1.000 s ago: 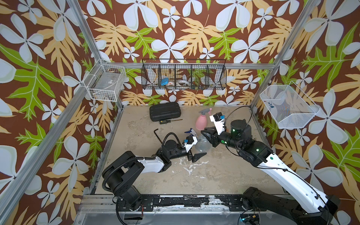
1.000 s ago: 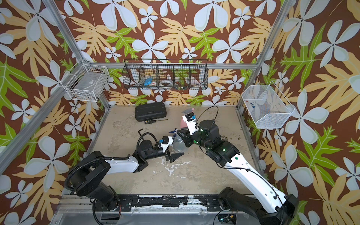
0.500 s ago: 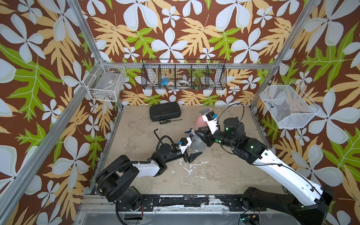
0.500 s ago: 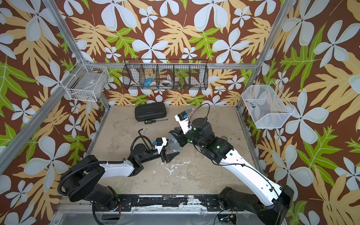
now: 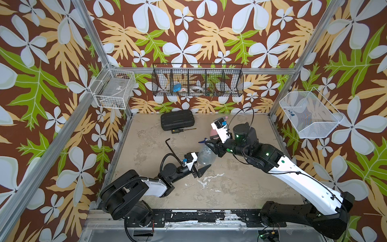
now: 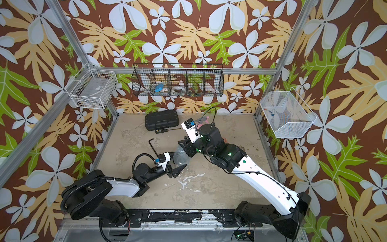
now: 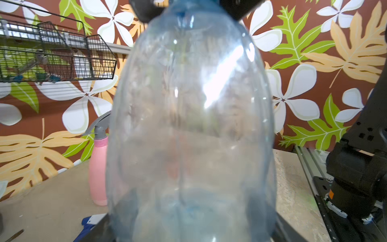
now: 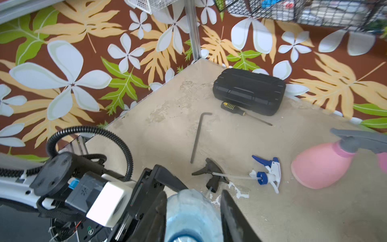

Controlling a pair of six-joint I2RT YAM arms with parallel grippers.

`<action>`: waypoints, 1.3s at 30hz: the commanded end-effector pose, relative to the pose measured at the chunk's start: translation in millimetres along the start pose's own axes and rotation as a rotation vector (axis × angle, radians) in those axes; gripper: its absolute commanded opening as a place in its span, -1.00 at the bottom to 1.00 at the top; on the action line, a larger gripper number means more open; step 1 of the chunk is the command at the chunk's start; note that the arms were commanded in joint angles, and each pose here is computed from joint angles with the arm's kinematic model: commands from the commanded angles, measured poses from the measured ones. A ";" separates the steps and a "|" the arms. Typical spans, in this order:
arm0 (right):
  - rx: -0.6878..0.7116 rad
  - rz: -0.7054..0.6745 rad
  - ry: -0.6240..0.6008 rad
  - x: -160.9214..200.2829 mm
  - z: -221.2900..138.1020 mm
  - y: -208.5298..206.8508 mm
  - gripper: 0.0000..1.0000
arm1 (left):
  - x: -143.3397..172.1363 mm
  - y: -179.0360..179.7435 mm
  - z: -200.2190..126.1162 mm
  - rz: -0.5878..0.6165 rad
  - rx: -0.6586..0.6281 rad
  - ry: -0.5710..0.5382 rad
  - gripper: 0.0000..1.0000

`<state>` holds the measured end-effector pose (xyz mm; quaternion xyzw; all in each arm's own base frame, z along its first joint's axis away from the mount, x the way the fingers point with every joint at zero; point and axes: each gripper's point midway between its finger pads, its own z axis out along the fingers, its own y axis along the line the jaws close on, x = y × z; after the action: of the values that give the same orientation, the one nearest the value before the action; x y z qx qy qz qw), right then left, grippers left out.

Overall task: Attach spray nozzles to spray bottles
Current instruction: Pick up the spray bottle from the center of the board.

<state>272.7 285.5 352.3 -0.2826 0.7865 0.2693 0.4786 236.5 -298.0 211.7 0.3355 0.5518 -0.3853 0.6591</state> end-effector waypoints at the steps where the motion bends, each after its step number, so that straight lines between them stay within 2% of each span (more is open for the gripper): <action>1: 0.125 0.023 -0.034 -17.7 -7.3 -26.3 -0.09 | -11.4 6.4 -7.0 0.037 -0.051 -0.064 0.52; 5: 0.110 0.090 0.004 -12.0 4.4 -43.2 -0.09 | -9.8 7.1 -12.4 0.025 -0.063 -0.075 0.51; 10: -0.111 0.119 -0.020 -2.5 11.7 -3.3 -0.09 | -9.1 9.0 -13.3 0.024 -0.075 -0.078 0.51; 16: -0.254 0.117 -0.025 4.8 14.1 33.2 0.01 | -7.1 11.0 -9.3 0.031 -0.078 -0.065 0.52; 28: -0.325 0.137 -0.033 6.7 14.1 49.3 0.01 | -7.9 13.5 -3.6 0.017 -0.074 -0.069 0.52; 39: -0.335 0.149 -0.020 13.4 17.6 51.9 0.02 | -8.9 16.3 2.3 0.004 -0.066 -0.072 0.52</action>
<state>249.2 326.8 337.9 -0.2903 0.7524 0.4155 0.4208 251.3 -290.5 211.3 0.3066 0.5525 -0.3677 0.6823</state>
